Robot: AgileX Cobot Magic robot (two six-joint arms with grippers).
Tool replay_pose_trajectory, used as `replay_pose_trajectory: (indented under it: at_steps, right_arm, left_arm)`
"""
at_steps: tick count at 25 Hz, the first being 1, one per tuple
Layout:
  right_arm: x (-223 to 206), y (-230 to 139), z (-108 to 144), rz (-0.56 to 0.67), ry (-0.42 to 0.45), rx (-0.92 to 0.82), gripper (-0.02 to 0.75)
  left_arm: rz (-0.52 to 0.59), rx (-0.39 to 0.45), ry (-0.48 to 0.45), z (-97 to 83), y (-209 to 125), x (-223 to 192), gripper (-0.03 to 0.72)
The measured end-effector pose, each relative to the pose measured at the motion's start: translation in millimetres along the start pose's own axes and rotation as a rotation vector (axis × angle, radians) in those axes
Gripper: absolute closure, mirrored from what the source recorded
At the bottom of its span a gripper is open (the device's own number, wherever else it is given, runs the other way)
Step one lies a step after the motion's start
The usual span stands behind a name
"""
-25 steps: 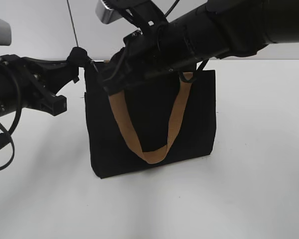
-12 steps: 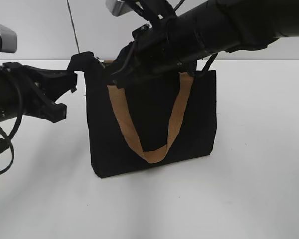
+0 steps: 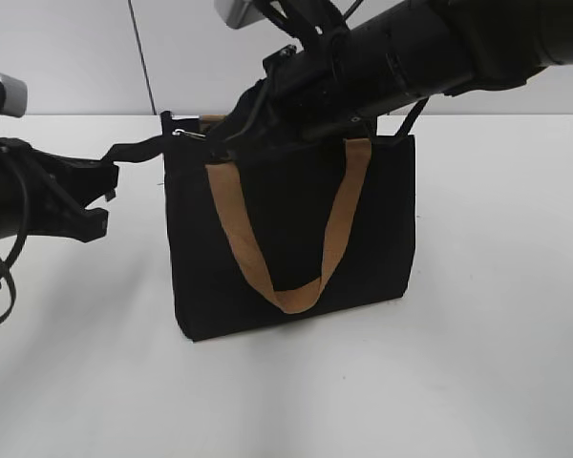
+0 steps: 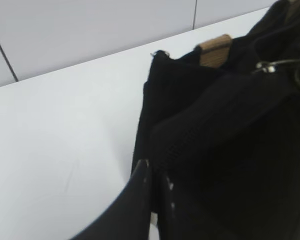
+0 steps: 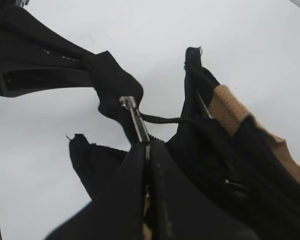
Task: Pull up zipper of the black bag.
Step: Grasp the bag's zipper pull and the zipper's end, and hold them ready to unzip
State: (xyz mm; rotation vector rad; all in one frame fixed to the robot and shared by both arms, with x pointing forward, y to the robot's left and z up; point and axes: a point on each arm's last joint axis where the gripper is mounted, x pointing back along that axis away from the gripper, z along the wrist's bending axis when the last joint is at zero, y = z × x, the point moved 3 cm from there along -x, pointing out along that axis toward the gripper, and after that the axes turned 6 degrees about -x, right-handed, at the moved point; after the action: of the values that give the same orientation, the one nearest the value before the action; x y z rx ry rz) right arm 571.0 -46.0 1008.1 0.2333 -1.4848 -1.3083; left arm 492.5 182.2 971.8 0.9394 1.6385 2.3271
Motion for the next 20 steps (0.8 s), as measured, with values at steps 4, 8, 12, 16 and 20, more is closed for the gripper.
replay_pose_trajectory:
  at_steps: [4, 8, 12, 16, 20]
  right_arm:
    - [0, 0, -1, 0.0, -0.002, -0.001, 0.738]
    - [1, 0, -2, -0.001, -0.005, -0.002, 0.738]
    - [1, 0, -2, 0.0, -0.007, 0.001, 0.738]
    - [2, -2, -5, 0.015, -0.019, 0.027, 0.738]
    - [5, -4, -13, 0.024, -0.04, 0.011, 0.738]
  left_arm:
    - [0.009, 0.013, 0.025, 7.6, -2, 1, 0.694]
    - [0.01, 0.015, 0.029, 8.7, -3, 1, 0.694]
    - [0.01, 0.015, 0.029, 8.7, -3, 1, 0.694]
    - [0.01, 0.017, 0.031, 9.1, -3, 1, 0.695]
    - [0.012, 0.019, 0.032, 9.4, -3, 1, 0.695]
